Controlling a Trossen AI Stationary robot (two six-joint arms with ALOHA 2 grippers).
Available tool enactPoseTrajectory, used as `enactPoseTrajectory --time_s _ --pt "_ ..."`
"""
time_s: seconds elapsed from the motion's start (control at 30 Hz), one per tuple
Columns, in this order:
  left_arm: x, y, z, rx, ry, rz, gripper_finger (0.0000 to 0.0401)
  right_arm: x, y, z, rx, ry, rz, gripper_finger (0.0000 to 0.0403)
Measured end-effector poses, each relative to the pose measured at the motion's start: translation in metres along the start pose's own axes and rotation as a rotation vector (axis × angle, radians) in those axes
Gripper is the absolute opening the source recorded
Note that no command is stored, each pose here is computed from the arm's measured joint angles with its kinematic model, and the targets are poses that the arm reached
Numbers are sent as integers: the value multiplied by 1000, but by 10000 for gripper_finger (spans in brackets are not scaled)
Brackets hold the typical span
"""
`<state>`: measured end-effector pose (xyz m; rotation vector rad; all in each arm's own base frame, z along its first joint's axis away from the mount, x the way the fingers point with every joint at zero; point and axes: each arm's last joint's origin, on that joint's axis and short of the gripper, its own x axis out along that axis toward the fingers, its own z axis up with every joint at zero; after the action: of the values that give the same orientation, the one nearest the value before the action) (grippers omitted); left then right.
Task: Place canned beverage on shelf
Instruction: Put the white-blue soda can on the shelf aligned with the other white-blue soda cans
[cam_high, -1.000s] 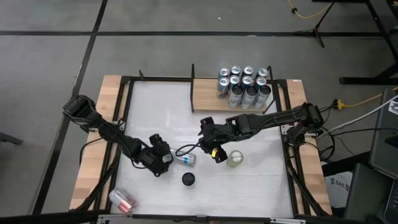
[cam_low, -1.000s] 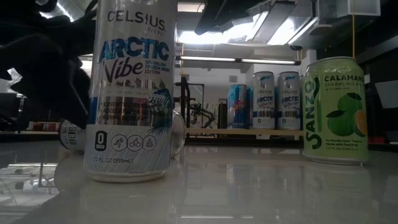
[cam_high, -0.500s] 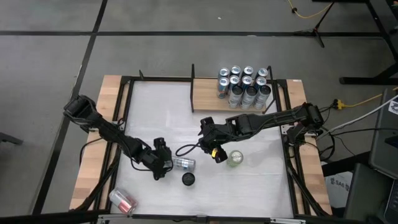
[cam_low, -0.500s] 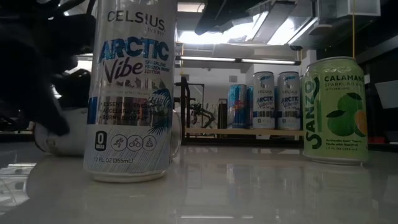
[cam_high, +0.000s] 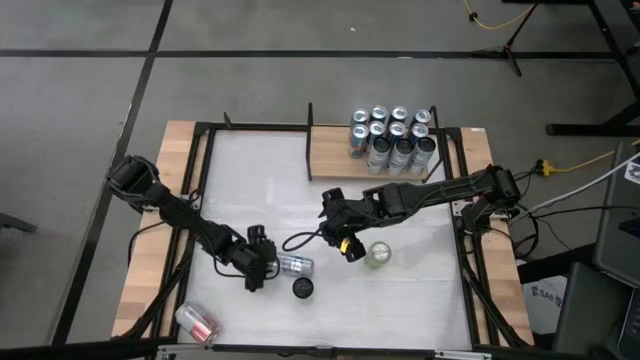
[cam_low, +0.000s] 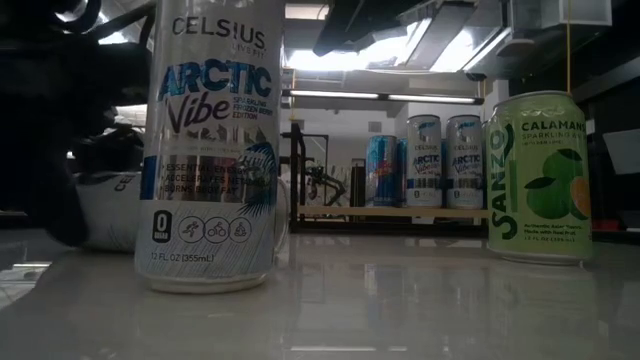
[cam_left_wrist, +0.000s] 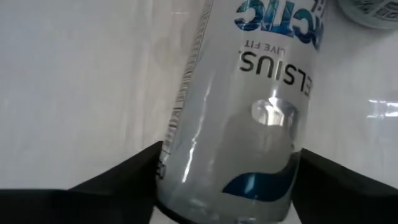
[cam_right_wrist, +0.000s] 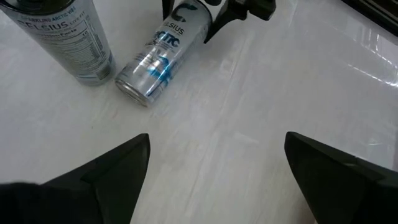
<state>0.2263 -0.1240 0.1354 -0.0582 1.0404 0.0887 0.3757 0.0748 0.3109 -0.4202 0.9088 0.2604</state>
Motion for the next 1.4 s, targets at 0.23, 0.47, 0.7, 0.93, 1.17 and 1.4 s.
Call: enactPoseTrajectory --time_s 0.23,0.47,0.7,0.93,1.17,1.4 --pt "-6 -3 11 -1 15 -7 235 0 0 0 0 0 0 363" --pt "-18 5 27 6 136 20 235 0 0 0 0 0 0 363" --pt "-47 22 54 84 351 57 243 0 0 0 0 0 0 363" --pt "-77 54 71 90 557 148 245 0 0 0 0 0 0 363" --pt "-89 82 63 41 795 216 246 0 0 0 0 0 0 363" --pt "-90 93 63 -78 845 194 247 0 0 0 52 1 0 363"
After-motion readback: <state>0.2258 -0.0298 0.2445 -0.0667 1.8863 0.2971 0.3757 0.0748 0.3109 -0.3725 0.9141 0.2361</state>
